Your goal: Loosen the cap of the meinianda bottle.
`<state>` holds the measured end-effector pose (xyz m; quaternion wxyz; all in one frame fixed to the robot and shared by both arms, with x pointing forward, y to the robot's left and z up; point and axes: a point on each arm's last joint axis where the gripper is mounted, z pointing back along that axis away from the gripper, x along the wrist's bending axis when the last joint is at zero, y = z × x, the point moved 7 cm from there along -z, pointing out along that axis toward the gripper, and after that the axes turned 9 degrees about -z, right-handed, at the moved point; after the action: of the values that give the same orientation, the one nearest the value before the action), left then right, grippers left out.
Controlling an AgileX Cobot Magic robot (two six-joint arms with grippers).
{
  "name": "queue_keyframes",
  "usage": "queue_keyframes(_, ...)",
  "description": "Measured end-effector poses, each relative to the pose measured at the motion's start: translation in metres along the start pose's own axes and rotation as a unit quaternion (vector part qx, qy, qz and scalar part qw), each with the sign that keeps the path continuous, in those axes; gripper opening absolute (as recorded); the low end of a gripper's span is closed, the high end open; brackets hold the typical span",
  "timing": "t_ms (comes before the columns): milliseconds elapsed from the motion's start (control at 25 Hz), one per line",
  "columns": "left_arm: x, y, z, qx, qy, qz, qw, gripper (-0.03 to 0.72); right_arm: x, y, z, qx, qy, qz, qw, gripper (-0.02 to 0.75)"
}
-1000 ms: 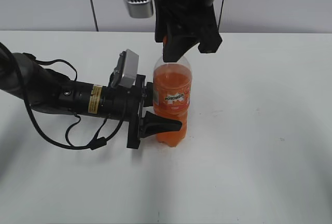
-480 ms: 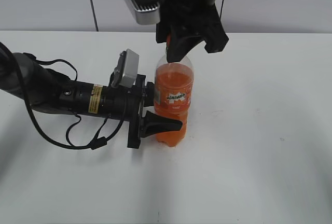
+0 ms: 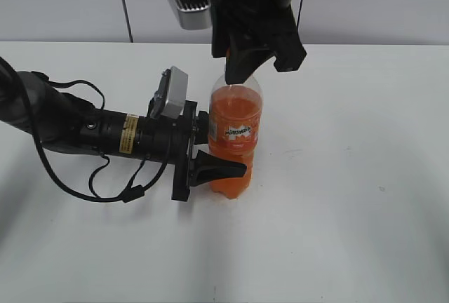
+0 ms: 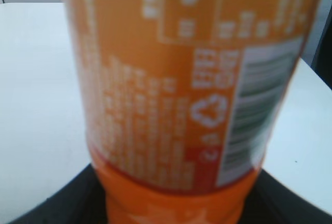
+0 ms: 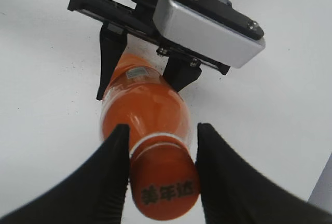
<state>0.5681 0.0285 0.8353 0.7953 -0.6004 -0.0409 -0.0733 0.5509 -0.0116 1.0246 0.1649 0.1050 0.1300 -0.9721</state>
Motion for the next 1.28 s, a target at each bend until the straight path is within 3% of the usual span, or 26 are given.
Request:
queue_keyframes(520, -0.0005, -0.0001, 0.0, 0.0, 0.001, 0.0, 1.0, 0.395, 0.0002, -0.0006, 0.0005, -0.002, 0.0, -0.022, 1.0, 0.29)
queue_keyframes(1280, -0.001, -0.0003, 0.0, -0.001, 0.003, 0.004, 1.0, 0.395, -0.0033, -0.0023, 0.0009, -0.008, 0.011, -0.054, 0.998, 0.383)
